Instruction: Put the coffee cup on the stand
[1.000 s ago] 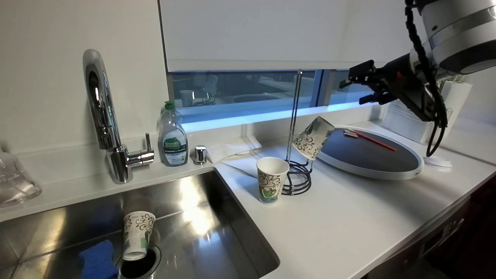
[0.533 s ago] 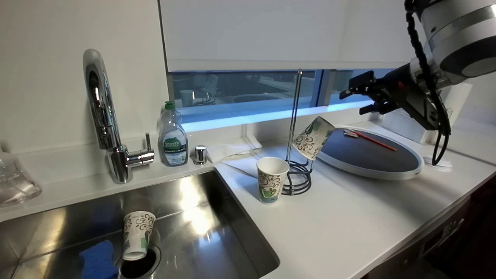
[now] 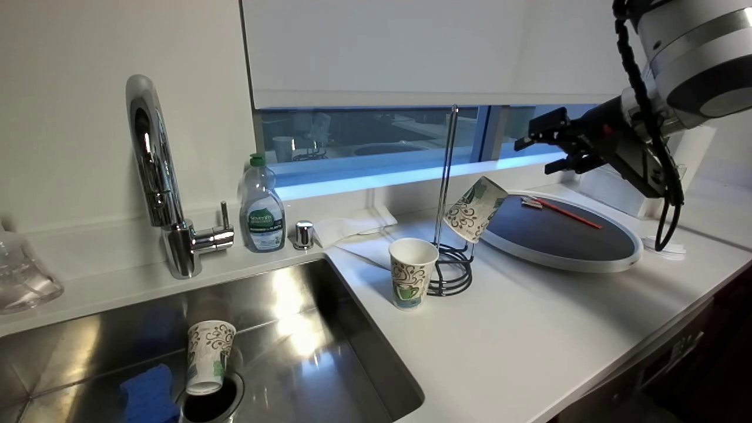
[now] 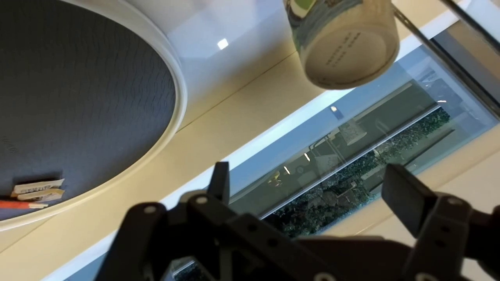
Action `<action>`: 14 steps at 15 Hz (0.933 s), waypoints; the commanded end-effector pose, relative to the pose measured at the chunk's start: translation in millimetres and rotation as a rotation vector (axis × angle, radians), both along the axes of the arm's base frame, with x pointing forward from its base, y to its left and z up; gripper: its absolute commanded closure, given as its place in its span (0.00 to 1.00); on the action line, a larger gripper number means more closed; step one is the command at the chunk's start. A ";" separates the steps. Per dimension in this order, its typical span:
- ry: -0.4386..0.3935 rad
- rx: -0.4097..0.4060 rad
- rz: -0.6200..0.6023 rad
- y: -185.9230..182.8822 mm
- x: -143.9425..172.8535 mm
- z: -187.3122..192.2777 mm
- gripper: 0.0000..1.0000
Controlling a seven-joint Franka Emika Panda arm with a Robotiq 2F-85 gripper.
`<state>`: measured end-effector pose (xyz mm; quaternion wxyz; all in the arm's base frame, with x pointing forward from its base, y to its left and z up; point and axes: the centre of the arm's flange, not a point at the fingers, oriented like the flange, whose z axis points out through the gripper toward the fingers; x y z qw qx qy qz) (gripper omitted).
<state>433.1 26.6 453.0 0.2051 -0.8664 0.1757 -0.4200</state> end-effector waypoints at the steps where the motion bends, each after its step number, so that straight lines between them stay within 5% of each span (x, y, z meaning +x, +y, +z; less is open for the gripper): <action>1: 0.021 -0.014 0.064 -8.3 -9.7 11.2 0.00; 9: 0.089 -0.083 0.172 -12.5 -33.3 -1.5 0.00; 10: 0.079 -0.045 0.125 11.0 -25.2 -41.8 0.00; 14: 0.079 -0.037 0.121 11.5 -25.0 -41.2 0.00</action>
